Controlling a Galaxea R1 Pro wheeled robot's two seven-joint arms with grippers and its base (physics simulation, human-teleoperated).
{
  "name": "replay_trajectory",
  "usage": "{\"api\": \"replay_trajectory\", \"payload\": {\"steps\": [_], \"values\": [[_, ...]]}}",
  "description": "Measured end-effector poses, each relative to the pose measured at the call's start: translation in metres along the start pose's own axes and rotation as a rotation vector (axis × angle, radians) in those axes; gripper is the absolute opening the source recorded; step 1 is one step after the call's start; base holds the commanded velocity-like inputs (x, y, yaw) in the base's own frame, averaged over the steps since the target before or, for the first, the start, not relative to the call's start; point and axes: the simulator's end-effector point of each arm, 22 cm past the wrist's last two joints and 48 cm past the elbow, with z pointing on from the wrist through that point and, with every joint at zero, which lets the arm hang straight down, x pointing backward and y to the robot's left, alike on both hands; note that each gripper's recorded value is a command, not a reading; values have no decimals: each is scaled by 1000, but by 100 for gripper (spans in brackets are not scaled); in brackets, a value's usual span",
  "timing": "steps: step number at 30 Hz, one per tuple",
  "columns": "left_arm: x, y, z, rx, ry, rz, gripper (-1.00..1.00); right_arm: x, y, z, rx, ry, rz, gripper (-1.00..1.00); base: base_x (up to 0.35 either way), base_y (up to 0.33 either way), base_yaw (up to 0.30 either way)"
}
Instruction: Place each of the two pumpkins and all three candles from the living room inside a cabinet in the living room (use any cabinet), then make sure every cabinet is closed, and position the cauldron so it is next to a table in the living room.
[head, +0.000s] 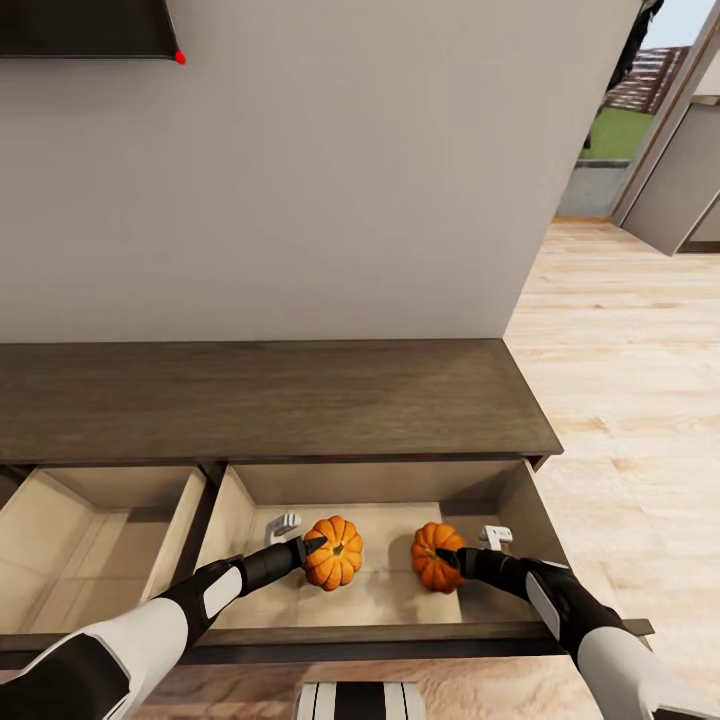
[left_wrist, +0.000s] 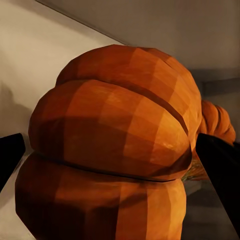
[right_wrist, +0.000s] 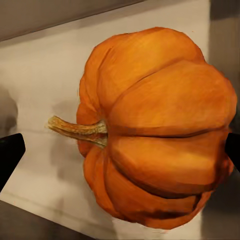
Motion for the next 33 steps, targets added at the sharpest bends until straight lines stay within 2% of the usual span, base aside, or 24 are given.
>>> {"api": "replay_trajectory", "payload": {"steps": [4,11,24,26,29,33], "values": [[0,0,0,0,1,2,-100,-1,-1,-1,3,-4,-4,100,0,0,0],[-3,-1,3,2,6,15,-100,-27,-13,-6,54,-61,-29,100,0,0,0],[-2,1,3,-6,10,11,-100,-27,-11,-6,50,-62,-27,100,0,0,0],[-3,6,3,-31,3,-3,-100,-27,-11,-6,50,-62,-27,100,0,0,0],[-3,21,3,-107,0,-11,-100,-27,-11,-6,49,-62,-28,100,0,0,0],[-2,27,2,-135,5,-14,-100,-23,-11,-5,48,-42,-17,100,0,0,0]]}}
